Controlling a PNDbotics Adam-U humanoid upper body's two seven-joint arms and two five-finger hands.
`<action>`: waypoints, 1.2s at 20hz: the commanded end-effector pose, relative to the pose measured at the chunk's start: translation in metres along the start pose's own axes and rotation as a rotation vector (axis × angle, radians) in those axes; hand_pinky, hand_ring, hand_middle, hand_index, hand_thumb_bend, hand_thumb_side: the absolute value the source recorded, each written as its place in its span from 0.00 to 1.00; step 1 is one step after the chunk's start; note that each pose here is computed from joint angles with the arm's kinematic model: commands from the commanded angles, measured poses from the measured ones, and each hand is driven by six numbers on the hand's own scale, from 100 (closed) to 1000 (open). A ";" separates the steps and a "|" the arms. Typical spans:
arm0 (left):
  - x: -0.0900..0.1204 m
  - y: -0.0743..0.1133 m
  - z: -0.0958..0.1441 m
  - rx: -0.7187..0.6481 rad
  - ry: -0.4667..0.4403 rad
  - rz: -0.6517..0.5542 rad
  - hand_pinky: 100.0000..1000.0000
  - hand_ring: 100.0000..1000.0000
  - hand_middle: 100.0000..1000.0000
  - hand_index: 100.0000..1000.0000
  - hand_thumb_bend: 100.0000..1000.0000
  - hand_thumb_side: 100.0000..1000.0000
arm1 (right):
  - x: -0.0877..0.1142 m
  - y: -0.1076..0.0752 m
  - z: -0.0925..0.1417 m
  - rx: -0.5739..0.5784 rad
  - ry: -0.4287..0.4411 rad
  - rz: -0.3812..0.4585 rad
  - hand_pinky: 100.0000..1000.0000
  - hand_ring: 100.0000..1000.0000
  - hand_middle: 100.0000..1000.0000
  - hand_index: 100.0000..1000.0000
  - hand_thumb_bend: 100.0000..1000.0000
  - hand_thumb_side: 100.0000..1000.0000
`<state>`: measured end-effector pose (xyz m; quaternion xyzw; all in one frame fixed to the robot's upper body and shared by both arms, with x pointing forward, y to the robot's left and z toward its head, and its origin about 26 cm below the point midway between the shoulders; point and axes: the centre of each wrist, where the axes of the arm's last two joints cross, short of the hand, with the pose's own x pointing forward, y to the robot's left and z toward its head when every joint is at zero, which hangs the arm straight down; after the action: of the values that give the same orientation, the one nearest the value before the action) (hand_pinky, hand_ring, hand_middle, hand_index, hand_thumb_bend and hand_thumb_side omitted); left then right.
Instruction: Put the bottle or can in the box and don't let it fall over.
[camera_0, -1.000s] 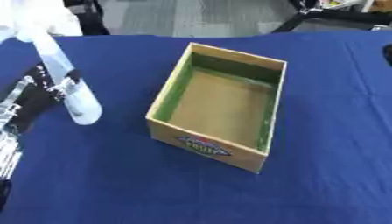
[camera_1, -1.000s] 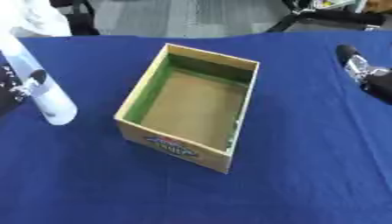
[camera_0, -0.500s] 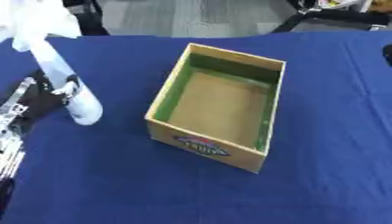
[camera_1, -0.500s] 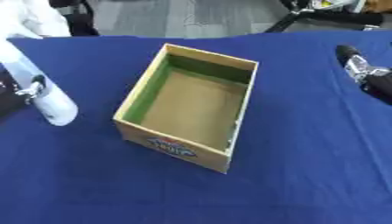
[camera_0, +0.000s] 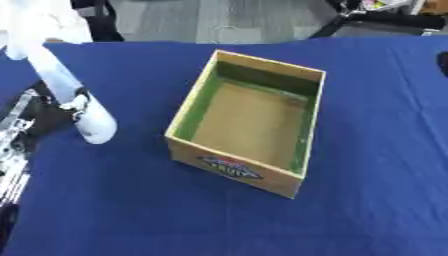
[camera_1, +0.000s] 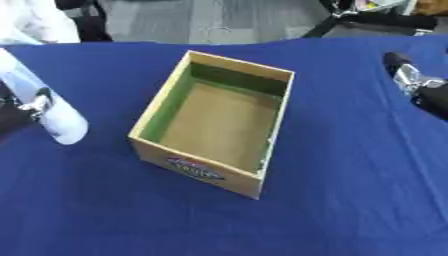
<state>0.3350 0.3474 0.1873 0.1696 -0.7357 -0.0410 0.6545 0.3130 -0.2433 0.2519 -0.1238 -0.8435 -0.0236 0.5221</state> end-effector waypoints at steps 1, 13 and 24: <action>0.009 0.002 -0.001 0.023 -0.024 0.003 1.00 1.00 1.00 0.55 0.00 0.29 | 0.010 -0.002 0.000 0.008 -0.036 0.002 1.00 0.91 1.00 1.00 0.48 0.00; 0.019 -0.002 -0.003 0.062 -0.046 0.039 1.00 1.00 1.00 0.44 0.00 0.42 | 0.010 -0.001 0.000 0.014 -0.036 0.000 1.00 0.91 1.00 1.00 0.48 0.00; 0.043 -0.004 0.000 0.079 -0.142 0.015 1.00 1.00 1.00 0.21 0.00 0.50 | 0.010 -0.001 0.000 0.020 -0.038 -0.012 1.00 0.91 1.00 1.00 0.49 0.00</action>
<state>0.3354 0.3279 0.2095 0.1687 -0.7680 -0.0085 0.6178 0.3130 -0.2418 0.2515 -0.1148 -0.8437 -0.0198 0.5240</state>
